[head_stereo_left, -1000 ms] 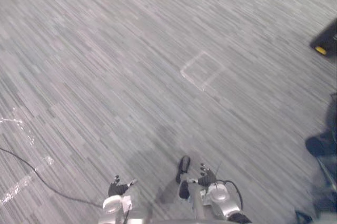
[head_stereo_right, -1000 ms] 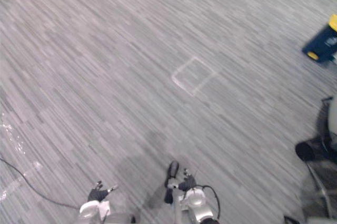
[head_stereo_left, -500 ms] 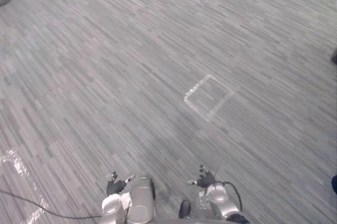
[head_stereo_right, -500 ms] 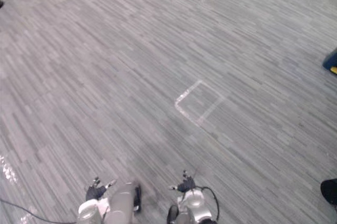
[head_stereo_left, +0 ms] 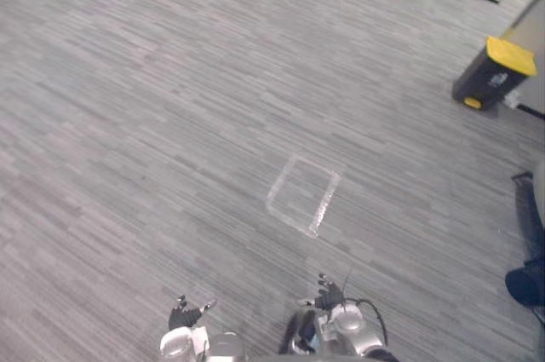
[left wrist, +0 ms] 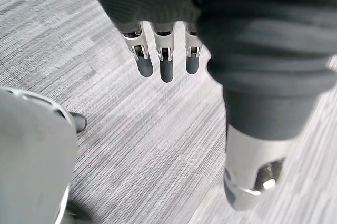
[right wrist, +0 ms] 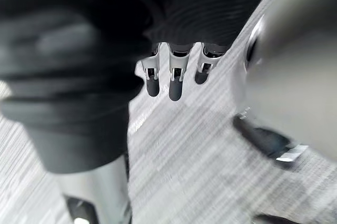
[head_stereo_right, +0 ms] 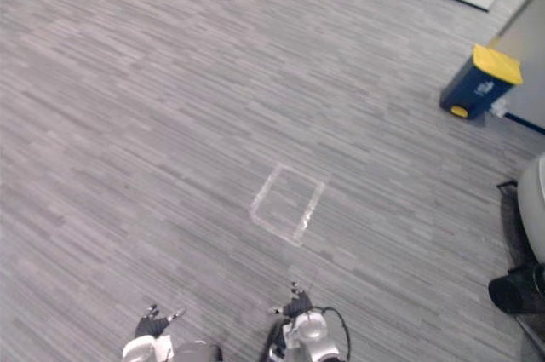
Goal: Organize the slippers on the shoe rack
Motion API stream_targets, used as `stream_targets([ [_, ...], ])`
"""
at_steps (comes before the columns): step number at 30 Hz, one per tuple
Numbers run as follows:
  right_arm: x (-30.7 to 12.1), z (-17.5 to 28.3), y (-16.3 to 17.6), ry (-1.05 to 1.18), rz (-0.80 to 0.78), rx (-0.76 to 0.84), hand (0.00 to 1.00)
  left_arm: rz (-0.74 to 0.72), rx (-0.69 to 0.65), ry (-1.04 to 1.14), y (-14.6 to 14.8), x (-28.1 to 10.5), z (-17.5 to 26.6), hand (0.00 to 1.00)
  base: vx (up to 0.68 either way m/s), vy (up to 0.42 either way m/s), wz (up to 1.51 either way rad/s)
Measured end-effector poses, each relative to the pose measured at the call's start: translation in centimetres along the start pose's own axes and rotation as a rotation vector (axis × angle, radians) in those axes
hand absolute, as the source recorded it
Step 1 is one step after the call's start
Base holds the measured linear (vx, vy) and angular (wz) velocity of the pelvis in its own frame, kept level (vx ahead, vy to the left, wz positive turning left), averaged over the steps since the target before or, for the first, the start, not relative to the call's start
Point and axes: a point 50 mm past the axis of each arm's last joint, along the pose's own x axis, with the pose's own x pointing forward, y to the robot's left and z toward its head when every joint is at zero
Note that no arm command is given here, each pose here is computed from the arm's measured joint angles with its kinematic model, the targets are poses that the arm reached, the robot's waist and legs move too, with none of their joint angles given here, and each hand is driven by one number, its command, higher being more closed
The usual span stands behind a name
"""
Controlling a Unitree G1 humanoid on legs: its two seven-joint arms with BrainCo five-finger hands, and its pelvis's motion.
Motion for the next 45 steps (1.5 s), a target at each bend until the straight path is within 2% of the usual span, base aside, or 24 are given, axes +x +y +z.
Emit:
stream_targets([
  [4,0.0,-0.1,-0.5,-0.002,-0.008,-0.006,0.00,-0.011,0.025,0.024,-0.3,-0.2,-0.8,0.00,0.54,-0.152,0.14],
  [8,0.0,-0.2,-1.2,-0.003,-0.023,-0.014,0.00,-0.031,-0.015,0.029,-1.6,-0.5,-0.9,0.00,0.55,-0.235,-0.31],
  [12,-0.1,-1.4,-1.0,0.052,-0.018,-0.016,0.00,-0.022,-0.011,-0.002,-1.1,-0.3,-0.2,0.00,0.57,-0.065,-0.72],
  [17,-0.2,-1.9,-1.5,0.075,-0.044,0.016,0.00,-0.024,-0.032,-0.071,-1.1,-0.2,1.4,0.00,0.42,0.109,-1.07],
  [20,-0.4,-2.6,-1.9,0.092,-0.065,0.013,0.00,-0.027,-0.058,-0.044,-1.5,-0.3,0.7,0.00,0.35,0.312,-0.99],
  [26,-0.5,-2.1,-0.4,0.078,-0.037,0.075,0.00,-0.003,-0.013,-0.035,0.0,0.1,0.8,0.00,0.33,0.235,-0.93],
  [35,-0.2,-1.6,-0.9,0.062,-0.038,0.066,0.00,-0.026,0.056,0.012,0.2,0.4,0.1,0.00,0.29,0.022,-0.68],
  [38,-0.1,-1.8,-2.6,0.063,-0.083,0.073,0.00,-0.070,0.087,0.027,-1.2,0.1,-0.3,0.00,0.29,-0.155,-0.07],
  [45,-0.4,-2.8,-3.8,0.097,-0.128,0.095,0.00,-0.102,0.094,0.018,-2.1,-0.1,-0.4,0.00,0.29,-0.059,-0.88],
])
